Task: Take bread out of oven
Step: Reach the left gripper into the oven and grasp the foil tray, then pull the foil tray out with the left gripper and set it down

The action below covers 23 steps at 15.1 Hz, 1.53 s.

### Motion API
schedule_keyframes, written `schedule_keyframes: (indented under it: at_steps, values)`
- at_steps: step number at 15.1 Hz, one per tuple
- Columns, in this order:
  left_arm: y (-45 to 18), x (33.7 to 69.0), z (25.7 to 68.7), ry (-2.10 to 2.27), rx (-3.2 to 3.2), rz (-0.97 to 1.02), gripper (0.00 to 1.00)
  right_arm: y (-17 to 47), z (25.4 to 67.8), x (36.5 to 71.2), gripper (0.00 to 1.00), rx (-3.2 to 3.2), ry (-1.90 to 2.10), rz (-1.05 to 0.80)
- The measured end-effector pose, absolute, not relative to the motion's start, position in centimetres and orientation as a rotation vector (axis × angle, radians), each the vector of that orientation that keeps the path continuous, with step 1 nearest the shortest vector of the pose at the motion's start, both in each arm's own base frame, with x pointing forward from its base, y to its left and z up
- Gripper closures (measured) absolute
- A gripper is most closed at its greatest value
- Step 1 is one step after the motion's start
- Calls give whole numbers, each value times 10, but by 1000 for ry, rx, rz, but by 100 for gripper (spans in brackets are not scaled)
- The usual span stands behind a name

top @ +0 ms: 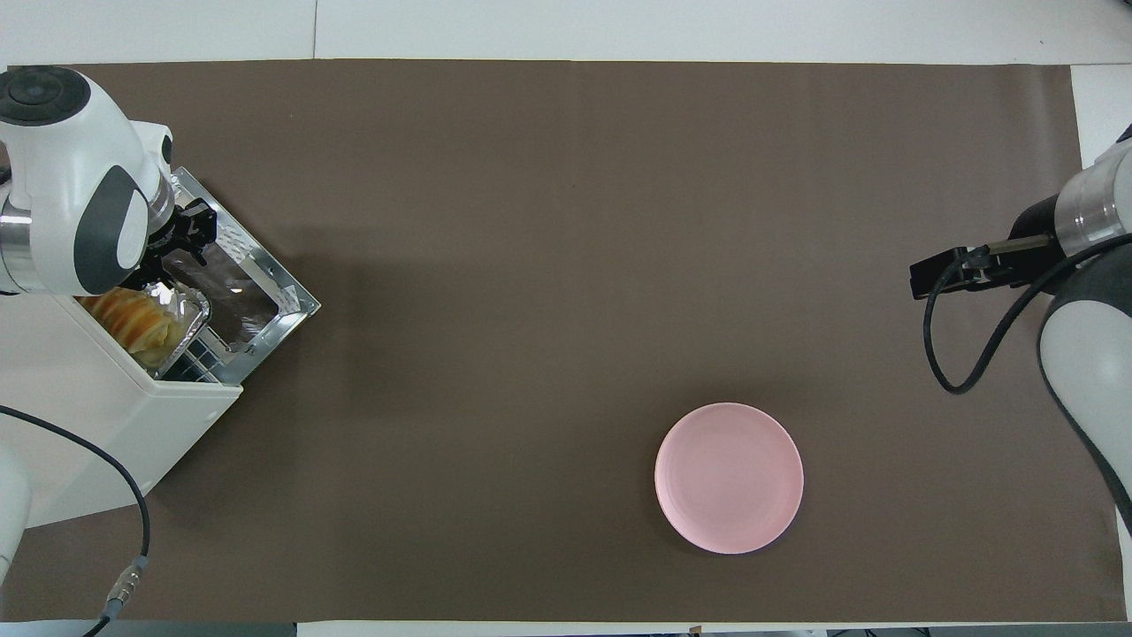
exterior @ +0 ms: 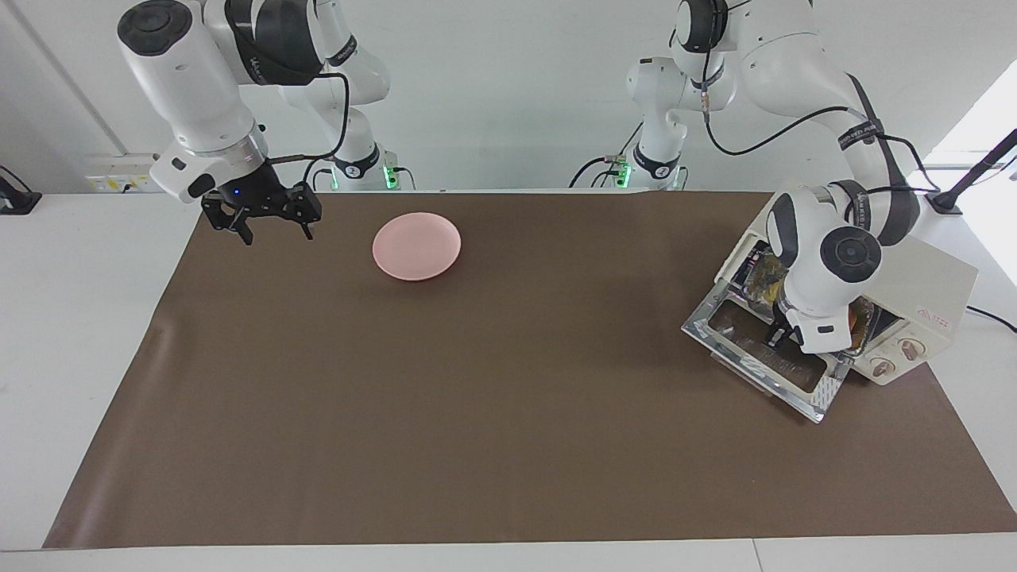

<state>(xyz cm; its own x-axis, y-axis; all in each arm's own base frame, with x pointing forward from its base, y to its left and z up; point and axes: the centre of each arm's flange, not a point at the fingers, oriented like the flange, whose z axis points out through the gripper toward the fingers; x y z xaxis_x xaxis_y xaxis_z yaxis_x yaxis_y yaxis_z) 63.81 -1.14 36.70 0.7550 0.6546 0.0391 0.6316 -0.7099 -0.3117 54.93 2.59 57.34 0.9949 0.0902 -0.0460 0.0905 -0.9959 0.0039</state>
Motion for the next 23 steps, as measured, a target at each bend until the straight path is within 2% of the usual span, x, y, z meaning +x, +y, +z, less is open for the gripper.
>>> schedule_keyframes:
  at_steps: [3, 4, 8, 11, 14, 17, 20, 23]
  values:
    - [-12, 640, 370, -995, -2654, 87, 92, 26, 573, 549, 0, 3132, 142, -72]
    - [-15, 644, 376, -992, -2665, 59, 98, 26, 573, 549, 0, 3132, 142, -72]
    - [-60, 665, 421, -922, -2737, -90, 98, 26, 573, 549, 0, 3132, 142, -72]
    - [-149, 666, 435, -747, -2818, -161, 98, 26, 573, 549, 0, 3132, 142, -72]
    - [-265, 636, 434, -560, -2933, -137, 98, 26, 573, 549, 0, 3132, 142, -72]
    - [-355, 593, 430, -383, -3023, -87, 98, 26, 573, 549, 0, 3132, 142, -72]
    - [-420, 556, 421, -254, -3093, -72, 98, 26, 573, 549, 0, 3132, 142, -72]
    - [-457, 540, 398, -175, -3130, -96, 98, 26, 573, 549, 0, 3132, 142, -72]
